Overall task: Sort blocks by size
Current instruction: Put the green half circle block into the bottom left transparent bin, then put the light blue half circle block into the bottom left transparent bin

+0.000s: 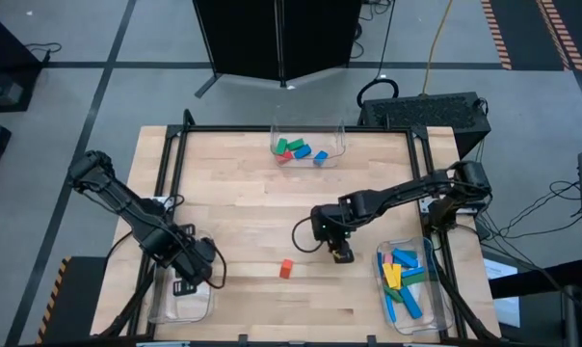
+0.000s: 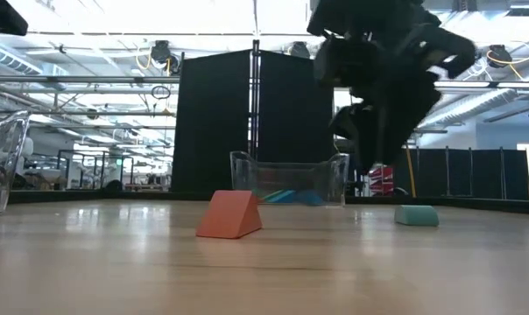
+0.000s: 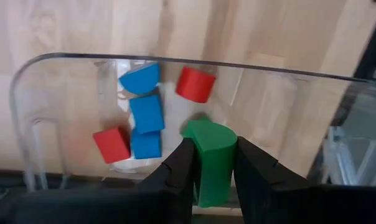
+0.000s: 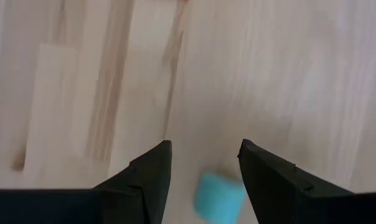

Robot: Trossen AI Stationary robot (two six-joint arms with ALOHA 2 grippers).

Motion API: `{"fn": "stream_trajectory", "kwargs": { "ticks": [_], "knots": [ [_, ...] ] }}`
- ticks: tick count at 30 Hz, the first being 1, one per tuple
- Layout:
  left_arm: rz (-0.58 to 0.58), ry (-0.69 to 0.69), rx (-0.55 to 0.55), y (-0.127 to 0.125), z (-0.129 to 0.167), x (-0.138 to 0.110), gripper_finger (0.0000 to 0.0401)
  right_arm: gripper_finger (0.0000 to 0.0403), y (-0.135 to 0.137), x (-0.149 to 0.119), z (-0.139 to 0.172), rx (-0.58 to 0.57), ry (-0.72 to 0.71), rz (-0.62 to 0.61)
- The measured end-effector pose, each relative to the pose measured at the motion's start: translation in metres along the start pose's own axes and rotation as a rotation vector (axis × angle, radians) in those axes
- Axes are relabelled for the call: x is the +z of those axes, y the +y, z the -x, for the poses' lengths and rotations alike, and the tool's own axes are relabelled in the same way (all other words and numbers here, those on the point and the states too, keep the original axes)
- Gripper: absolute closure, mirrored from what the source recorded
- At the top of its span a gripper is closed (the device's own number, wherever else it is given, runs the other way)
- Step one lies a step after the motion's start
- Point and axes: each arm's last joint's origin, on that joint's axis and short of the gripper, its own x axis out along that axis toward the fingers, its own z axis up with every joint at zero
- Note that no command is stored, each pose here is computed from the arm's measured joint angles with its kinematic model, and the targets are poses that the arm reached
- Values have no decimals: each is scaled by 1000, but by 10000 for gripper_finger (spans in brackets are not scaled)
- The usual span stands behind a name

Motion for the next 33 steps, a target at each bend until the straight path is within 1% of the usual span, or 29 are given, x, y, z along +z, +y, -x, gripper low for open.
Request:
{"fn": "stream_trajectory", "kwargs": {
  "ticks": [5, 9, 16, 18, 22, 25, 28, 30, 33],
  "knots": [
    [-25, -14, -17, -3, -2, 0, 320, 223, 3, -11, -2, -4, 115, -33],
    [-62, -20, -2, -2, -4, 0, 304, 223, 3, -14, -1, -11, 143, -104],
    [-35, -21, -1, 0, -14, 0, 262, 223, 3, -15, -1, -12, 154, -114],
    [-34, -22, -2, 0, -18, -1, 255, 223, 3, -15, -1, -12, 154, -114],
    [15, 9, 3, 2, -23, -3, 251, 221, 4, -15, -2, -12, 161, -95],
    [21, 57, 0, 4, -23, -6, 250, 217, 5, -17, -3, -12, 182, -22],
    [25, 108, -4, 5, -23, -8, 250, 213, 7, -21, -3, -62, 214, 75],
    [26, 134, -5, 6, -23, -10, 251, 210, 8, -22, -3, -105, 238, 192],
    [33, 166, 15, 9, -22, -12, 251, 206, 10, -25, -6, -184, 265, 455]
  ]
}}
